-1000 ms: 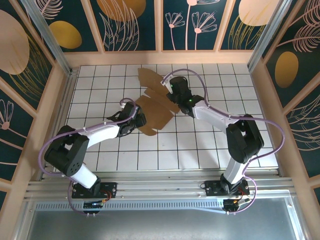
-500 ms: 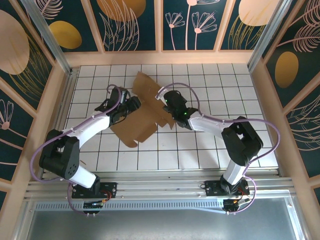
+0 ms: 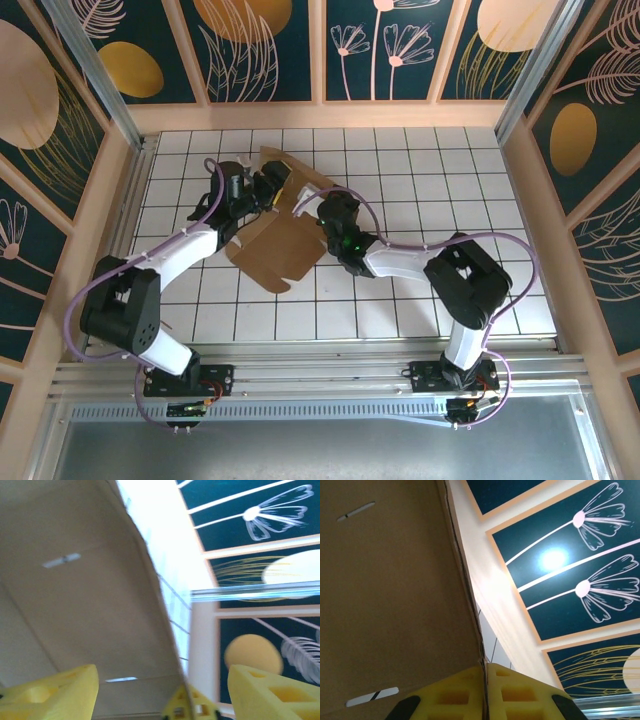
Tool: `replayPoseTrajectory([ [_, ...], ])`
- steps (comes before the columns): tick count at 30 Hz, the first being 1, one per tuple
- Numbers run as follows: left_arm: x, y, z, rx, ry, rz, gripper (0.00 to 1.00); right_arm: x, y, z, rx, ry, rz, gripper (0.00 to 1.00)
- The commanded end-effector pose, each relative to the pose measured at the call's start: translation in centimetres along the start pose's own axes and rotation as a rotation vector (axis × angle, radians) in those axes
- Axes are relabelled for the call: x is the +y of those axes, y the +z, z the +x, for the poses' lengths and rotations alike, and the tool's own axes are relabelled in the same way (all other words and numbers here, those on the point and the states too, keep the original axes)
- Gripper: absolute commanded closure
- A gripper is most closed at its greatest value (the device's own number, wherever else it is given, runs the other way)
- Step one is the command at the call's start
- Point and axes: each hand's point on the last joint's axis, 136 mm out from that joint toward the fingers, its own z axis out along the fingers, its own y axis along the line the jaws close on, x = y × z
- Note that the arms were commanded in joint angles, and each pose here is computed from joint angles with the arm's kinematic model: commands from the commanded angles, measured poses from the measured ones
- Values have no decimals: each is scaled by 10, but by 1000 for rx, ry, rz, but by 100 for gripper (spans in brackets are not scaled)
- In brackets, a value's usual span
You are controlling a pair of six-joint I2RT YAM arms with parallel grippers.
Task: Fold the paper box
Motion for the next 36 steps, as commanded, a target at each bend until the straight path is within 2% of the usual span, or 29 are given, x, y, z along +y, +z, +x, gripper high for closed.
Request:
replayPoseTrajectory([
  [1, -20, 11, 7, 64, -143, 204, 33, -7, -3, -10, -19, 1, 62, 91],
  [5, -15, 34, 3, 78, -132, 222, 46, -6, -3, -13, -24, 1, 58, 91],
  [12, -4, 51, -1, 72, -141, 209, 70, -4, -6, -10, -22, 3, 53, 91],
  [16, 12, 60, 1, 79, -155, 192, 81, -3, -10, -12, -36, 18, 42, 88],
  [21, 9, 62, 3, 93, -134, 231, 95, -1, -12, -9, -29, 34, 26, 81],
  [23, 9, 61, 4, 90, -105, 224, 100, -1, -12, -10, -15, 58, -4, 72],
  [24, 11, 61, 4, 91, -88, 215, 100, 0, -13, -12, -3, 89, -46, 60],
  [25, 15, 62, 5, 94, -71, 201, 100, 1, -15, -16, 10, 137, -115, 43],
  [27, 17, 62, 8, 105, -33, 196, 100, 2, -26, -29, 21, 265, -296, 18],
  [28, 16, 61, 10, 114, -22, 204, 100, -3, -32, -38, 5, 331, -372, 11],
  [32, 7, 58, 18, 158, 32, 262, 100, -38, -52, -60, -70, 622, -617, 6],
  [36, -16, 51, 26, 200, 119, 363, 100, -91, -26, -38, -40, 1078, -775, 8],
])
